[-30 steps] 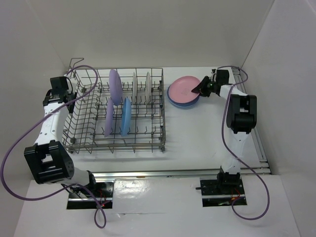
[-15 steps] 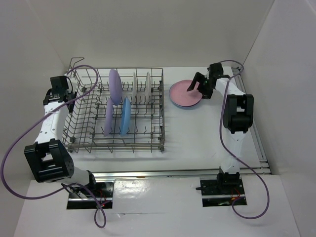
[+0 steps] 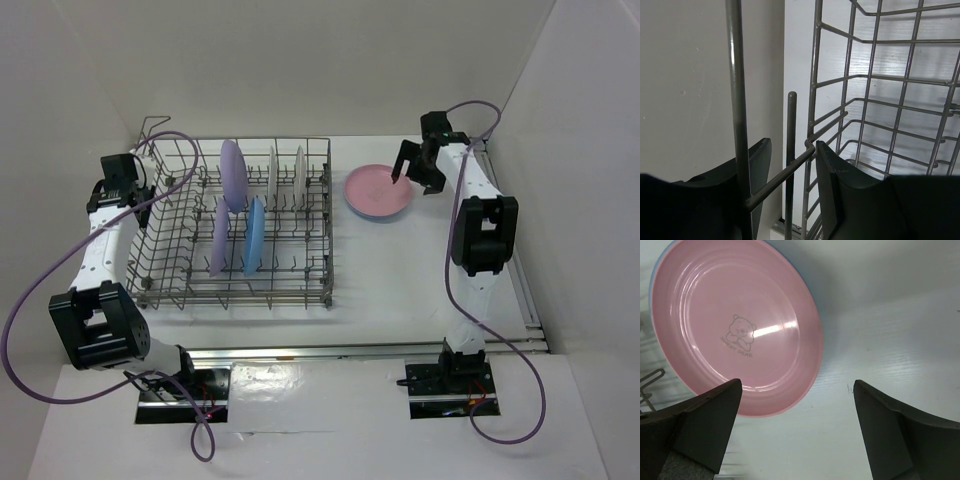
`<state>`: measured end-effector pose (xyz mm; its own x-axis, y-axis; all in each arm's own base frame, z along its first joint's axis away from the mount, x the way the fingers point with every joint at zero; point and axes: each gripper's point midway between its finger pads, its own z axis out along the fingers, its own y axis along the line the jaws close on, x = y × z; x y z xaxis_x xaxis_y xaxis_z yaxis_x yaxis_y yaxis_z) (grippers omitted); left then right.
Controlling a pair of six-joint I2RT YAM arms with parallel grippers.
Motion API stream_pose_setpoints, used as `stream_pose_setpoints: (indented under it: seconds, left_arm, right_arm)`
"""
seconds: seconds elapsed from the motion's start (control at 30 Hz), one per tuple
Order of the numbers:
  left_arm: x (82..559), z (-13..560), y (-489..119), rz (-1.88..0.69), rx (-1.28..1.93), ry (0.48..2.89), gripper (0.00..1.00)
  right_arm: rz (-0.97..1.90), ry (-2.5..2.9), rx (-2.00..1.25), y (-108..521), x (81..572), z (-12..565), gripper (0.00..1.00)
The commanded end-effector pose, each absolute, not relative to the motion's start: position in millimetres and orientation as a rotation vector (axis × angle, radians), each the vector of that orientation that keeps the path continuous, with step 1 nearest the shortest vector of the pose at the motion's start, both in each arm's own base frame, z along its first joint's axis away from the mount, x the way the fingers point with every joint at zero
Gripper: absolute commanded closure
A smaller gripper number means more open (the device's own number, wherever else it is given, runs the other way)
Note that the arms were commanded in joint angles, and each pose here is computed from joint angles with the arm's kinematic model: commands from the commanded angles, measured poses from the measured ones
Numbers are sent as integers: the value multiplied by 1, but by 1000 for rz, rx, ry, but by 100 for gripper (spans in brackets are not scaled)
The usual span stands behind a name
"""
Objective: Unload the plates from the dish rack
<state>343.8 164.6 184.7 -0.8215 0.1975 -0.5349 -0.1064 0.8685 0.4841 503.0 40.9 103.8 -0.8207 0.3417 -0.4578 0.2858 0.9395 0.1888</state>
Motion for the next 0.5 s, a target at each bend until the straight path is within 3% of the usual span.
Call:
stream_pose_setpoints:
  seconds: [0.0,0.13,0.23,0.27,0.37,0.4,0.47]
  left_arm:
    - [359,183,158,601,105,2419,47]
    - [359,183,158,601,105,2419,47]
    - [359,183,157,597,93,2418,47]
    - [359,183,157,597,93,2418,47]
    - [359,185,157,592,80,2417,46]
    - [359,185,157,592,80,2417,46]
    - [358,185,158,605,75,2418,46]
  right_arm:
    - [127,2530,411,38,501,140,0]
    - [226,2563,385,52,499,119,5]
    - [282,2525,320,69,487,126,28]
    - [266,2501,292,73,483,130,41]
    - [241,2425,235,84,467,145,59]
    - [245,2433,219,89,462,144,70]
    - [235,2477,223,89,456,129,76]
